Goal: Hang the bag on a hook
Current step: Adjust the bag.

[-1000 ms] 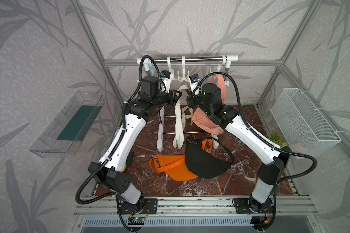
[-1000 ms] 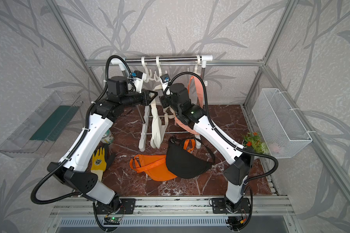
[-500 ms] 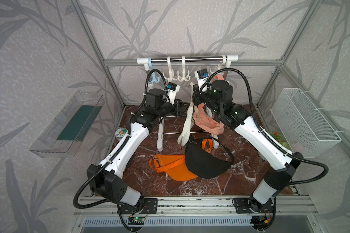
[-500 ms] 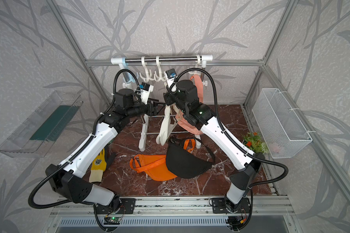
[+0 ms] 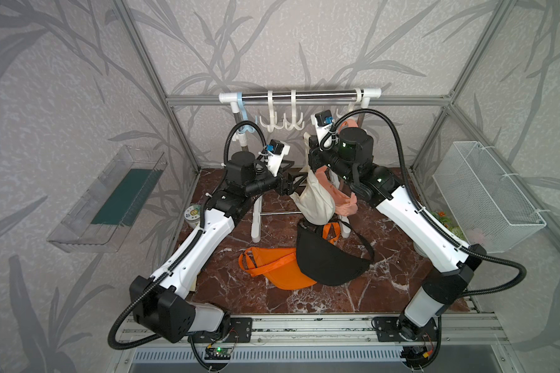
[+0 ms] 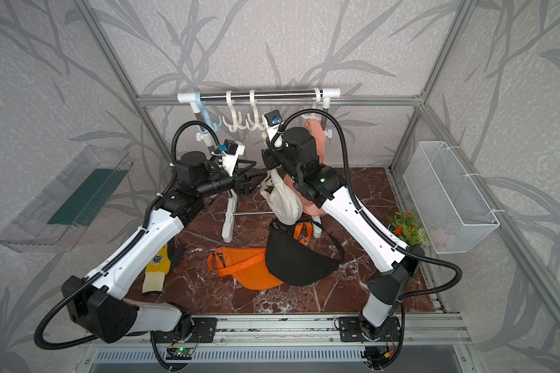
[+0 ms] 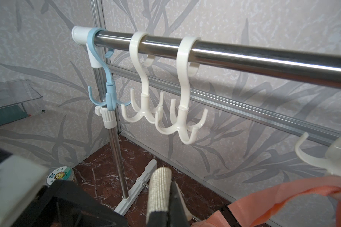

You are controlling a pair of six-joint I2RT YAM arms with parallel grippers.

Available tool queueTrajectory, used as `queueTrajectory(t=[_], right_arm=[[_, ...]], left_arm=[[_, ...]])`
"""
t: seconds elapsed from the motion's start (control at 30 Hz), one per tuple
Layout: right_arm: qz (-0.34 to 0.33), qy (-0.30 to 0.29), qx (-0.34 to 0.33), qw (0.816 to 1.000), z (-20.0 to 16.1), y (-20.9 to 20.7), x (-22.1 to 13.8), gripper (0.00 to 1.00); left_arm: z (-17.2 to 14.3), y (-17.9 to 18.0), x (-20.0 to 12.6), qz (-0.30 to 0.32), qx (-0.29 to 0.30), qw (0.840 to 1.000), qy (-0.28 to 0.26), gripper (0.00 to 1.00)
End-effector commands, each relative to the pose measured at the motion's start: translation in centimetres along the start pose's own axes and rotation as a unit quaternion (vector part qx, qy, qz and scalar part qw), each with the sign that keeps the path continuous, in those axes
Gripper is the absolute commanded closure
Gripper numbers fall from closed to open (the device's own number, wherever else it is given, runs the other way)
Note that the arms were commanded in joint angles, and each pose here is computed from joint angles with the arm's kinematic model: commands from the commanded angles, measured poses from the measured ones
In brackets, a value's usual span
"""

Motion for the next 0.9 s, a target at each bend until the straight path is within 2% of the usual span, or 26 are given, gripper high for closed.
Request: queueTrajectory(t=[0.0, 0.23, 0.3, 0.33, 0.37, 0.43, 0.47, 0.7, 0.87], right_arm=[[0.007, -0.036, 0.008, 0.999, 2.9, 0.0, -1.8, 1.00], [0.011, -0.034, 0.015, 0.999, 2.8, 0.1, -1.8, 1.00], [0.010, -0.033, 0.015, 0.999, 2.7, 0.0, -1.8, 1.00], [0.009, -0.032, 0.015, 0.999, 2.7, 0.0, -1.8, 1.00], [0.008, -0.031, 0.014, 0.999, 2.7, 0.0, -1.8, 1.00], [0.006, -0.030, 0.013, 0.999, 2.5, -0.1, -1.9, 1.00], [0.006, -0.029, 0.013, 0.999, 2.5, -0.1, -1.8, 1.00], [-0.022, -0.007, 0.030, 0.999, 1.3, -2.5, -1.2, 1.00], [-0.049, 0.014, 0.040, 0.998, -0.1, -4.6, -0.4, 1.00]], left_arm=[[-0.8, 0.8, 1.3, 0.007, -0.019, 1.000, -0.013, 0.26], [-3.0, 2.1, 3.1, 0.036, -0.058, 0.997, -0.023, 0.27], [-3.6, 2.4, 3.4, 0.041, -0.064, 0.997, -0.020, 0.29], [-3.8, 2.6, 3.5, 0.047, -0.065, 0.997, -0.020, 0.34], [-3.9, 2.6, 3.5, 0.049, -0.065, 0.996, -0.021, 0.43], [-3.8, 3.0, 3.3, 0.064, -0.062, 0.996, -0.030, 0.90], [-3.6, 3.0, 3.1, 0.068, -0.061, 0.995, -0.035, 1.00], [-0.3, 4.4, -0.6, 0.099, -0.050, 0.992, -0.058, 1.00], [3.3, 4.7, -2.3, 0.082, -0.055, 0.993, -0.069, 1.00]])
Point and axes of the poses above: each gripper's point midway between its finger pads, its own x axis out along the fingers, its own y axis along the line the jaws close on, z = x × y, the point moved 4 cm from there along -x, back along the fingers, and after that the axes turned 9 degrees about x, right-handed, at the moved point
